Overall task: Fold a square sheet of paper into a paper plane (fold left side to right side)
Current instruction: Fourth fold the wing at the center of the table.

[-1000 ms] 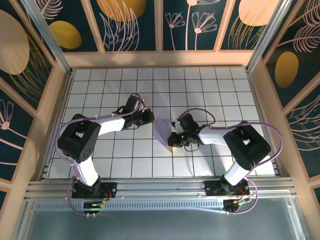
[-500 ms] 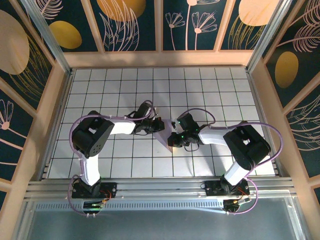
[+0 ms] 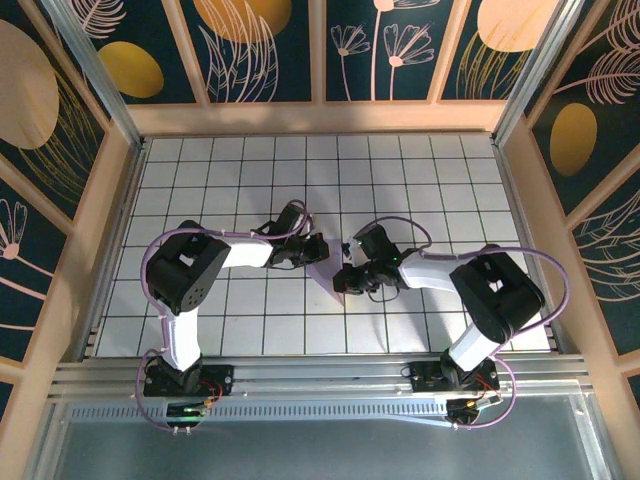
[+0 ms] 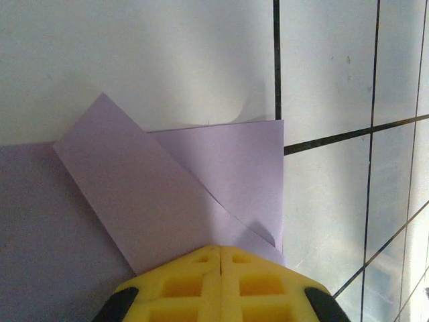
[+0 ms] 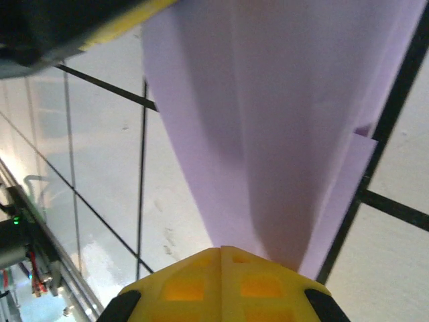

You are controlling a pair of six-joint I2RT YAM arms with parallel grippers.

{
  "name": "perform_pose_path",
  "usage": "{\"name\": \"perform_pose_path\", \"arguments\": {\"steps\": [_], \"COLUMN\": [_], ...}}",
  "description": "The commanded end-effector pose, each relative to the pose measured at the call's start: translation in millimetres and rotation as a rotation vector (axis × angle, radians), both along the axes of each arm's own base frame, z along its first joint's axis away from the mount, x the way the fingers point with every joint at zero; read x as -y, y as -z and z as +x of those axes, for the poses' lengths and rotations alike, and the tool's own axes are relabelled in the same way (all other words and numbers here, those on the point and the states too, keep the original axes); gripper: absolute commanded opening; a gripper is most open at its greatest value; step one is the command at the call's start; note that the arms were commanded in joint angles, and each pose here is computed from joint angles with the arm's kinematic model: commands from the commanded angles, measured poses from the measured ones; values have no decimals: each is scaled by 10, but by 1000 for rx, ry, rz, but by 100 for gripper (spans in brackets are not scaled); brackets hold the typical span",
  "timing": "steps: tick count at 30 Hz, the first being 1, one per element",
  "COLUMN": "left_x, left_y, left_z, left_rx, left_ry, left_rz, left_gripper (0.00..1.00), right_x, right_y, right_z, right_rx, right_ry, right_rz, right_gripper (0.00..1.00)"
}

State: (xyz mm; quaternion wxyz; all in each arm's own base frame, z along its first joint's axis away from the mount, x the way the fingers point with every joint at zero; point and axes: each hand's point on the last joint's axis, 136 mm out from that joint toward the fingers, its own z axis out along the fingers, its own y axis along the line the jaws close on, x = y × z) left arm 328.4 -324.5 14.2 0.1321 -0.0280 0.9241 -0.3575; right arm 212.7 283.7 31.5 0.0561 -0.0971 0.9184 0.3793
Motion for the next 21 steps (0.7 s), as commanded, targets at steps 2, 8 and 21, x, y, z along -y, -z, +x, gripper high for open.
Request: {"name": "perform_pose_path", "arguments": {"steps": [2, 8, 21], "left_x": [-168, -193, -206], "left_y": [283, 306, 302], "left_z": [-107, -149, -151], "left_rx": [-71, -79, -78], "left_ry": [-35, -37, -42], "left_rz": [86, 84, 86], "left_gripper": [0, 0, 0], "right_x": [-119, -169, -138], "right_y": [-202, -32, 33], "right_z": [143, 294, 477], "right_rx": [48, 66, 93], "right_ry": [-9, 4, 41], "right_rz": [68, 41, 49], "right_gripper": [0, 0, 0]}}
